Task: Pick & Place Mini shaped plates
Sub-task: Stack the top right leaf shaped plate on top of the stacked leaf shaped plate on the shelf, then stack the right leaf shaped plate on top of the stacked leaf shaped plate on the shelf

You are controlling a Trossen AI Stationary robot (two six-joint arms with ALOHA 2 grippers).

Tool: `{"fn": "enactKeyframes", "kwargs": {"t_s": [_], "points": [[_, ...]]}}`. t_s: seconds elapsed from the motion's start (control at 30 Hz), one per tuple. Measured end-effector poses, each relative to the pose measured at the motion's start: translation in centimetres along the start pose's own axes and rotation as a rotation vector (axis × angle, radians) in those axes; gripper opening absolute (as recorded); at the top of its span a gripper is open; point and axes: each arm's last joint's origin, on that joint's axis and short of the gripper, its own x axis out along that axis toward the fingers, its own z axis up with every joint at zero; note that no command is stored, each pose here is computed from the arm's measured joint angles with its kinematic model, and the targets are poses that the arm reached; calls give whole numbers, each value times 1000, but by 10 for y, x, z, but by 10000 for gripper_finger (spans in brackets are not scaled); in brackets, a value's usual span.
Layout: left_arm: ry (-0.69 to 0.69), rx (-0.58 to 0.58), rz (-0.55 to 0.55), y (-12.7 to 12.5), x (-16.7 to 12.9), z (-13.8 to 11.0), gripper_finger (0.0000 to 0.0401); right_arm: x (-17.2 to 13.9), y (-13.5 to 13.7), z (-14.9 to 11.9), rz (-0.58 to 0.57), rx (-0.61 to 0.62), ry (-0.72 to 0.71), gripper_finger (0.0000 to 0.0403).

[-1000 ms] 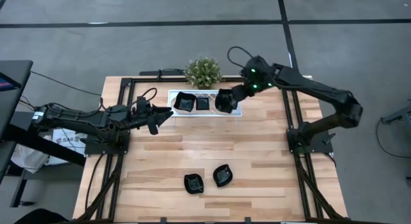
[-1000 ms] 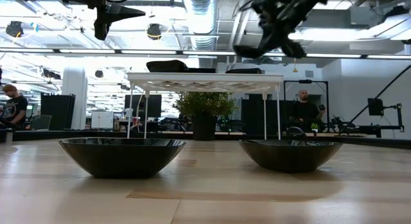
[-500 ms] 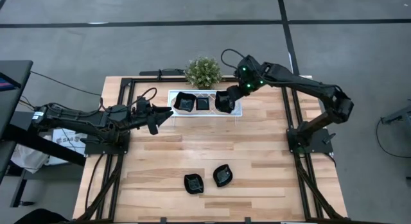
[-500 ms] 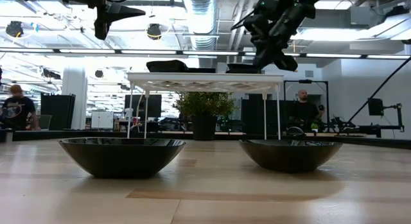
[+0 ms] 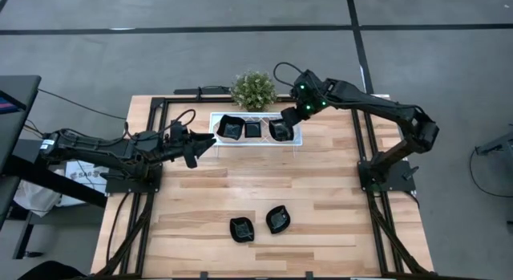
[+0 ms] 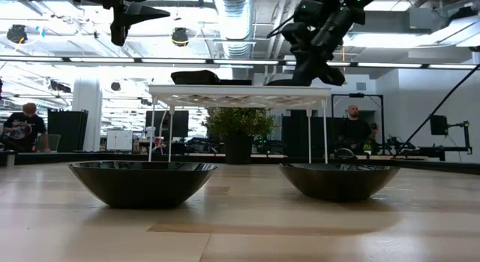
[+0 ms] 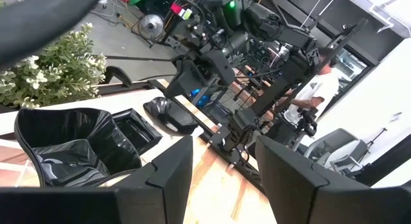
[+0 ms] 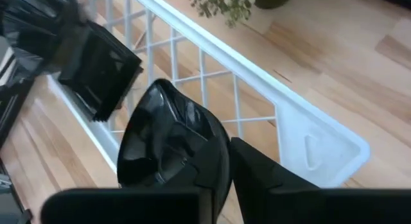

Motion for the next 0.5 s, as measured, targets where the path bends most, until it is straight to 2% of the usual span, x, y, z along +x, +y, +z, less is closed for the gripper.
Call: {"fn": "enactKeyframes", "kwargs": {"t_s": [0.2,0.33,0.5], "points": [[-2,4,-2,0,0,0,172,-18,2,-1,24,-29,-54,60],[-2,6,-2,0,0,0,172,-44,8,-7,56,-65,-113,68],[-2,6,-2,0,0,0,172,-85,30,-47,122,-105,-66,69]]}}
